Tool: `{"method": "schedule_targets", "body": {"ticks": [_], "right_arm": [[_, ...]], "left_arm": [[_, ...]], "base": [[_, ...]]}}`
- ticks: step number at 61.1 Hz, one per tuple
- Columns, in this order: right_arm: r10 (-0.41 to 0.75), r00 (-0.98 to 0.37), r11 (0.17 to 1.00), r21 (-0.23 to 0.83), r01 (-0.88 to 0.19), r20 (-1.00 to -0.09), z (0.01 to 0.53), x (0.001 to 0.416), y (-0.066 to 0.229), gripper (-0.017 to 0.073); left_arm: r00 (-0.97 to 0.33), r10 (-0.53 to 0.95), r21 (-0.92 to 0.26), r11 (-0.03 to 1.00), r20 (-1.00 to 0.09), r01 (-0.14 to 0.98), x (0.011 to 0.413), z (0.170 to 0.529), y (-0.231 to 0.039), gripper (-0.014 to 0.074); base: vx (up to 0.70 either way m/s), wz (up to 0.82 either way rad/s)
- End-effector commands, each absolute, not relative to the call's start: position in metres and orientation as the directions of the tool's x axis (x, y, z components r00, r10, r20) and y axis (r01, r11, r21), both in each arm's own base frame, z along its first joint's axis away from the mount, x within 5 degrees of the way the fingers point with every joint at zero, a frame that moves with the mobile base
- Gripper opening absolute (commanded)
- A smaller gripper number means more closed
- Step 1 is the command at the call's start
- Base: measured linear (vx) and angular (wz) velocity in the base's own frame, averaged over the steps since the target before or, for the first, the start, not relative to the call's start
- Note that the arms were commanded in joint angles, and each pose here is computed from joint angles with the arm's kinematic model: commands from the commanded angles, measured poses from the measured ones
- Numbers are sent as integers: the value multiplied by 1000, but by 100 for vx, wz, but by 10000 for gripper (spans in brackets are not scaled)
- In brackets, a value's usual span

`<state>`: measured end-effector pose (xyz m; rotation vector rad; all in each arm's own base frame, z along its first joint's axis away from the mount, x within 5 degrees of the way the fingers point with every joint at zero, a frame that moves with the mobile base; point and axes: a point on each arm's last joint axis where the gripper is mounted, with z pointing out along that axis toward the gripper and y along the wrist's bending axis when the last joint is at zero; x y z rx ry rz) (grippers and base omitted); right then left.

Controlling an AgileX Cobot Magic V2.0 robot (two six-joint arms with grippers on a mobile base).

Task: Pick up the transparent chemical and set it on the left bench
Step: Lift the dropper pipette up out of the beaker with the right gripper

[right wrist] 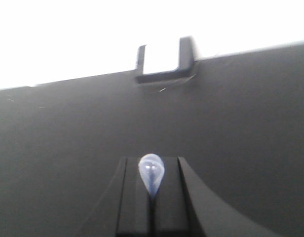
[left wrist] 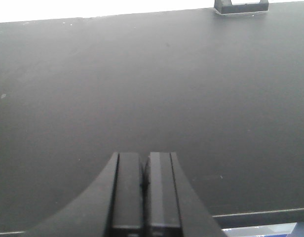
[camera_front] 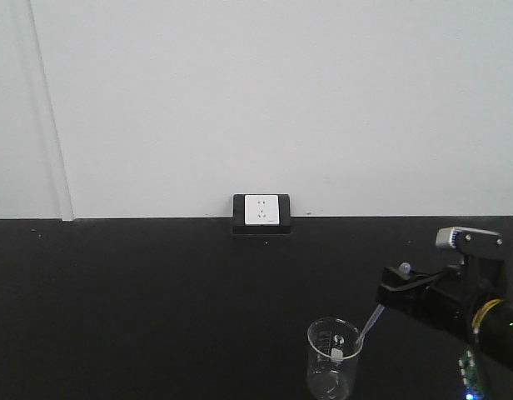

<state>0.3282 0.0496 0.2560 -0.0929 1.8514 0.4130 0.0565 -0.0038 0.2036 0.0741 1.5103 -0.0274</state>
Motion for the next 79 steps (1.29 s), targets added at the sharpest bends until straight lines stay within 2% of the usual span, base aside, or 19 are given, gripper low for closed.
{"method": "schedule_targets", "body": {"ticks": [1,6,15,19,26,31,38,56,79], "right_arm": [[41,-201,956,98,-278,-979,307,305,44,-3],[-10,-172,975,29,-220,-985,333,280,36,-3],[-15,-145,995,0,-103,-989,364,242,26,-3],[-33,-145,995,-18,-102,-989,367,227,31,-3],[-72,-150,986,-48,-159,-986,359,200,42,-3],[-67,-139,980,-39,-197,-988,355,181,47,-3],[-58,-124,980,-33,-195,-991,356,164,44,-3],[-31,-59,986,-21,-164,-998,369,142,34,-3],[-29,-53,986,-20,-163,-998,370,141,33,-3]], "left_arm": [[141,14,23,998,-990,63,55,206,-4,-3],[141,14,23,998,-990,63,55,206,-4,-3],[141,14,23,998,-990,63,55,206,-4,-3],[141,14,23,998,-990,63,55,206,-4,-3],[141,14,23,998,-990,63,55,206,-4,-3],[141,14,23,998,-990,63,55,206,-4,-3],[141,14,23,998,-990,63,55,206,-4,-3],[141,14,23,998,-990,63,55,206,-4,-3],[141,14,23,998,-990,63,55,206,-4,-3]], "base": [[0,0],[0,0],[0,0],[0,0],[0,0],[0,0],[0,0],[0,0],[0,0]]}}
